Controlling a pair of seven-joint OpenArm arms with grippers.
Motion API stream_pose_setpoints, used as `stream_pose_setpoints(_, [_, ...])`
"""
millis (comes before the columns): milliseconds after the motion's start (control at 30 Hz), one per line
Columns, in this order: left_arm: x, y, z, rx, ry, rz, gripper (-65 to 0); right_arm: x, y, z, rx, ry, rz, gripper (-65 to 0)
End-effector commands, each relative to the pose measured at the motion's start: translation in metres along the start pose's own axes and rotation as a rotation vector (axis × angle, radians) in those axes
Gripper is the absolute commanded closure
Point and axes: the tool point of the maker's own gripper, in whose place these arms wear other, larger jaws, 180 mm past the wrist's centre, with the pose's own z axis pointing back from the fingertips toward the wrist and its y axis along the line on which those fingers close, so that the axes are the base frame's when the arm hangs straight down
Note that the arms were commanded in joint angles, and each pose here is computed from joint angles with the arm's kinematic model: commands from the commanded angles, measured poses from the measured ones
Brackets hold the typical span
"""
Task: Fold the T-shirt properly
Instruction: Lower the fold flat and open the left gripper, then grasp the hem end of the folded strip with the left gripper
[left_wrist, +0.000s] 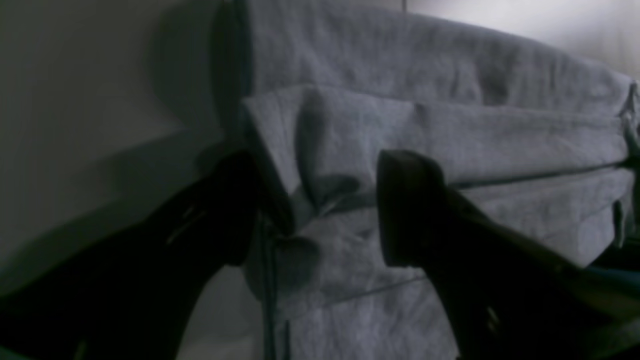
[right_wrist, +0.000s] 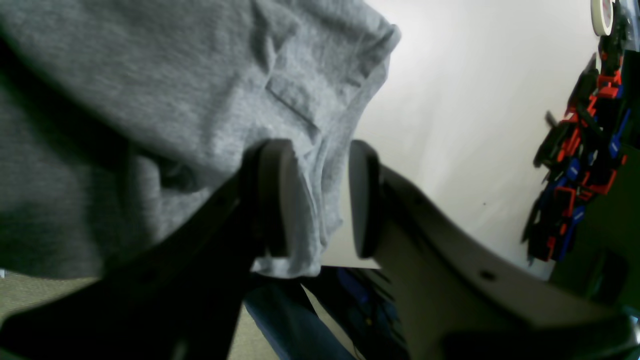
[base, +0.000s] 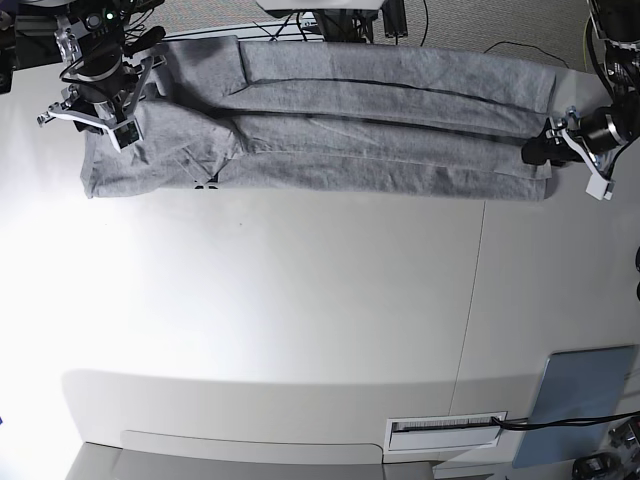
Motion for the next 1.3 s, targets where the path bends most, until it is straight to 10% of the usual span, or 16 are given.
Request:
stream_pose_setpoints(0, [-0.011, 0.006, 0.006, 0.023, 0.059, -0.006, -38.2, 0.005, -0.009, 0.003, -0.031, -0.024, 0.01, -19.0])
stream_pose_setpoints(767, [-0.029, -0.022, -0.002, -0.121, -0.149, 0.137, -26.2, 0.003, -0.009, 0.003, -0.031, -0.015, 0.011, -19.0])
stream_pose_setpoints(1000, [-0.015, -0.021, -0.002, -0.114, -0.212, 0.136, 0.0, 0.002, -0.008, 0.003, -0.031, -0.007, 0.011, -18.9])
stream_pose_setpoints(1267, [0.017, -0.008, 0.011, -0.069, -0.323, 0.109, 0.0, 0.0, -0.009, 0.003, -0.031, 0.006, 0.01, -18.9])
